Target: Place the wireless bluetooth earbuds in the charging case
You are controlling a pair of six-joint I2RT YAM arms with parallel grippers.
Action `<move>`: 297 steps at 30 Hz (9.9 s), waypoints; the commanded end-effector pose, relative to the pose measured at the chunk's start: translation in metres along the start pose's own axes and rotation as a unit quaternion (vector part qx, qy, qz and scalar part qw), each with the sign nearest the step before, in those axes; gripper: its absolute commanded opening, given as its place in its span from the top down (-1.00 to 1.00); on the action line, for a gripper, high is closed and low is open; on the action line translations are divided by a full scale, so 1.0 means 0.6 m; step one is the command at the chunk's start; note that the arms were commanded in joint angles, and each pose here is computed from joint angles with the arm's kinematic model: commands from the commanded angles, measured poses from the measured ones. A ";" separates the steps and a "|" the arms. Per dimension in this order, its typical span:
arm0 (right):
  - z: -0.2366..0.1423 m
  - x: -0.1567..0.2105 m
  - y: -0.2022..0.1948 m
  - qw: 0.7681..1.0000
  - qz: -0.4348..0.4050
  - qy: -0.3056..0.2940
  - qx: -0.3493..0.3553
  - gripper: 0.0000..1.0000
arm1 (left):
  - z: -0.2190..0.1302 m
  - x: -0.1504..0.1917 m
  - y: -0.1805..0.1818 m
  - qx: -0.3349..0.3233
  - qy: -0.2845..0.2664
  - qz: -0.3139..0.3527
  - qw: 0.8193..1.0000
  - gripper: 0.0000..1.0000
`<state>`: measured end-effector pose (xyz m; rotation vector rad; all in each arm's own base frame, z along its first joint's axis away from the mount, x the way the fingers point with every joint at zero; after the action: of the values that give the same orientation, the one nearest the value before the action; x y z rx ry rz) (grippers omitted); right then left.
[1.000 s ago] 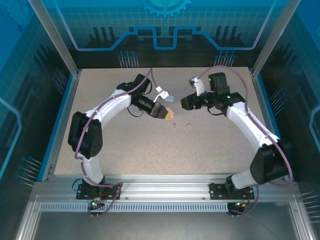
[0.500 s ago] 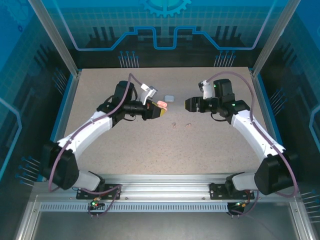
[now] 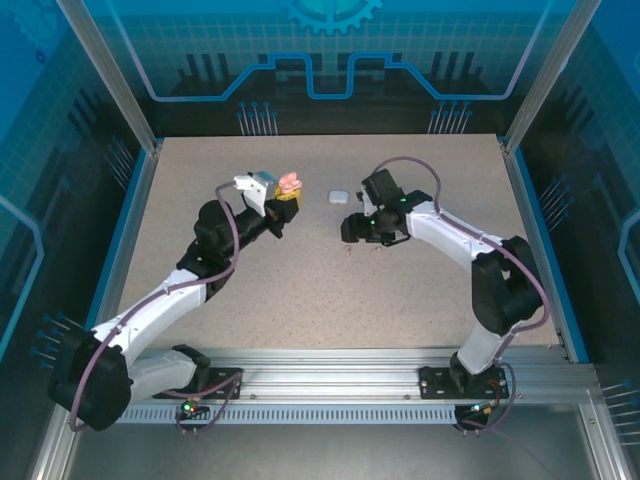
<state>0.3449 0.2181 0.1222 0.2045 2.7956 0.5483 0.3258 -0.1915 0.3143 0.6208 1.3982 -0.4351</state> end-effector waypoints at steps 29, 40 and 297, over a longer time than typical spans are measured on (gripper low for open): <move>0.101 0.004 -0.019 0.979 0.058 0.037 0.193 -0.12 | -0.026 -0.086 0.037 -0.122 -0.101 0.160 0.974 1.00; 0.116 0.011 -0.014 0.977 0.060 0.041 0.202 -0.04 | -0.026 -0.085 0.028 -0.106 -0.106 0.151 0.977 1.00; -0.009 -0.020 -0.114 0.931 0.341 -0.035 0.126 -0.34 | -0.030 -0.117 -0.050 0.030 -0.133 0.111 0.984 1.00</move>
<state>0.3492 0.1487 0.1133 1.0829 2.6933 0.2532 0.2931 -0.2121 0.3503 0.7591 1.1389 -0.3880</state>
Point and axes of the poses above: each hand's point on the last joint's axis, 136 mm out from that joint toward the fingers, its own z axis out along the fingers, its own y axis along the line the jaws close on, x = y × z, the point moved 2 cm from there along -z, back along the fingers, and after that the axes turned 14 degrees about z, right-handed, at the moved point
